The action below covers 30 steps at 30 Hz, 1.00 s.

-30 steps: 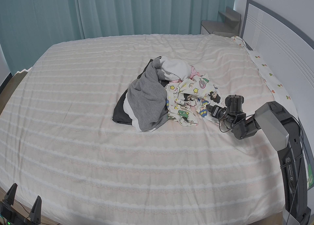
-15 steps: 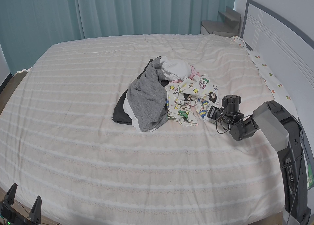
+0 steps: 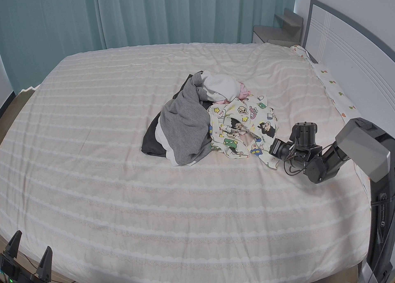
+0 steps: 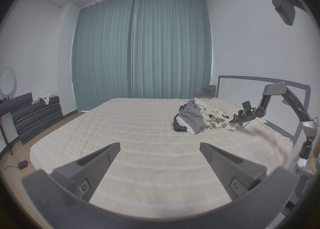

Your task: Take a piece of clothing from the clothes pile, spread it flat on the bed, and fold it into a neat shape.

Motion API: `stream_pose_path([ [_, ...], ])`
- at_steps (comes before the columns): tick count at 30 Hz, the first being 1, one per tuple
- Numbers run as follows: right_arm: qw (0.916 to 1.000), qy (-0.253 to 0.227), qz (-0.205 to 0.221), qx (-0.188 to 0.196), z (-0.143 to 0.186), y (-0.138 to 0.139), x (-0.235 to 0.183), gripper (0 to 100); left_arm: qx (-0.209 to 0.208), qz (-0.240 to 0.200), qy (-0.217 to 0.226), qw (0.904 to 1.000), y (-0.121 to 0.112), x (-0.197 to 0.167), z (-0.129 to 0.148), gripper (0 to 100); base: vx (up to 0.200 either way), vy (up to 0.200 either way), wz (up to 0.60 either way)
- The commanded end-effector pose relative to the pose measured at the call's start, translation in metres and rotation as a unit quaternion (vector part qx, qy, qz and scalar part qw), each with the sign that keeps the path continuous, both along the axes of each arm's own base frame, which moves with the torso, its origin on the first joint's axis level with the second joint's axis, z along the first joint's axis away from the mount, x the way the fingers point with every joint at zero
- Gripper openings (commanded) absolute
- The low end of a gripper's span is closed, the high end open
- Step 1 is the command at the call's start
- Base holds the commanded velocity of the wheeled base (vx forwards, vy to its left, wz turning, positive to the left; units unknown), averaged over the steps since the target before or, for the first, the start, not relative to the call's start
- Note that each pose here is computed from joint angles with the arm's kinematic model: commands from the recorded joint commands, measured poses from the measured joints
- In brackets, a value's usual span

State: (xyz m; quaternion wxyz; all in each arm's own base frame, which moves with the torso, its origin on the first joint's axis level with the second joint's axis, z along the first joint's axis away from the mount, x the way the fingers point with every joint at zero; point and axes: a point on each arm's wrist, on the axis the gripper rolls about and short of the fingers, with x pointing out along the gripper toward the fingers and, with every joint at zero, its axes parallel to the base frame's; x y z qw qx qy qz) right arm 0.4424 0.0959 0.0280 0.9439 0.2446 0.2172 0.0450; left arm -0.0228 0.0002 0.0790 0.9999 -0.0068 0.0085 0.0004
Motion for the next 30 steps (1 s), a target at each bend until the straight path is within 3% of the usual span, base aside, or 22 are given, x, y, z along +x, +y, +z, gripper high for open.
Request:
stream_pose_path([
  [1,0.9993,-0.020,0.024,0.022,0.038,-0.010,-0.043,0,0.000,0.000,0.003,1.0000,0.000,0.000,-0.004,100,0.000,0.000,0.00],
  [8,0.9977,-0.005,0.053,0.043,0.056,-0.018,-0.083,0,0.000,0.000,0.003,1.0000,0.000,0.000,-0.004,100,0.000,0.000,0.00],
  [11,0.9948,0.022,0.060,0.079,0.057,-0.021,-0.104,0,0.001,0.000,0.003,1.0000,0.000,0.000,-0.004,100,0.000,0.000,0.00],
  [20,0.9899,0.116,0.033,0.075,0.016,-0.046,-0.131,0,0.001,0.000,0.003,1.0000,0.000,0.000,-0.004,100,0.000,0.000,0.00],
  [28,0.9819,0.173,0.034,0.070,-0.016,-0.048,-0.137,0,0.001,0.000,0.003,1.0000,0.000,0.000,-0.004,100,0.000,0.000,0.00],
  [29,0.9817,0.174,0.035,0.071,-0.017,-0.048,-0.137,100,0.000,0.000,0.003,1.0000,0.000,0.000,-0.004,100,0.000,0.000,0.00],
  [30,0.9818,0.171,0.039,0.073,-0.018,-0.047,-0.135,100,0.000,0.000,0.003,1.0000,0.000,0.000,-0.004,100,0.000,0.000,0.00],
])
